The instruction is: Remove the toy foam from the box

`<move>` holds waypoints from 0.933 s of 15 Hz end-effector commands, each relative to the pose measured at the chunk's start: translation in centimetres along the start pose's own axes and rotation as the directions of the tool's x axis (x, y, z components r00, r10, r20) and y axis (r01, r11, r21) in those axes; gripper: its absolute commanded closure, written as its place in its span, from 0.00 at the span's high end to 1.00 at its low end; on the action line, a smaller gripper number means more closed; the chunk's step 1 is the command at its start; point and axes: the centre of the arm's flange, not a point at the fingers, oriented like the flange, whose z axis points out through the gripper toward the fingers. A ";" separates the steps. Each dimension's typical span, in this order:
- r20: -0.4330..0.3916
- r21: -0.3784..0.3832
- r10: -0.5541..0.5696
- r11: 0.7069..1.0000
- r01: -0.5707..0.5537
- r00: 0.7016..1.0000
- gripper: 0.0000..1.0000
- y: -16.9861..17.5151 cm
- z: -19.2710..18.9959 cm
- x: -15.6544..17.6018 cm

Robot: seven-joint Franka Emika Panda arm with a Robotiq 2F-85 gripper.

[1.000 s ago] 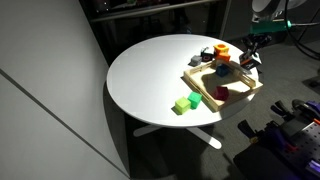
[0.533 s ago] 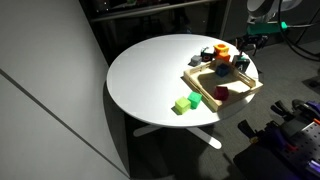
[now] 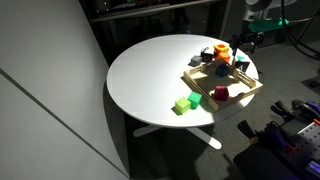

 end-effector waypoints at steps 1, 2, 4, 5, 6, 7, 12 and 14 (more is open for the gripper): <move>0.059 0.022 -0.110 0.994 0.109 0.992 1.00 -0.7 -2.1 -3.3; 0.080 0.019 -0.131 0.991 0.130 0.988 1.00 -1.0 -2.5 -4.1; 0.119 0.017 -0.153 0.988 0.152 0.981 1.00 -1.5 -3.4 -5.4; 0.123 0.012 -0.152 0.988 0.152 0.981 1.00 -1.8 -3.9 -6.0; 0.117 0.005 -0.151 0.988 0.151 0.982 1.00 -2.0 -4.5 -6.6; 0.106 0.006 -0.156 0.988 0.156 0.982 1.00 -2.2 -5.1 -7.3; 0.024 -0.008 -0.181 0.983 0.181 0.983 1.00 -3.3 -7.8 -10.2; -0.009 -0.016 -0.183 0.983 0.183 0.983 1.00 -3.7 -8.7 -11.5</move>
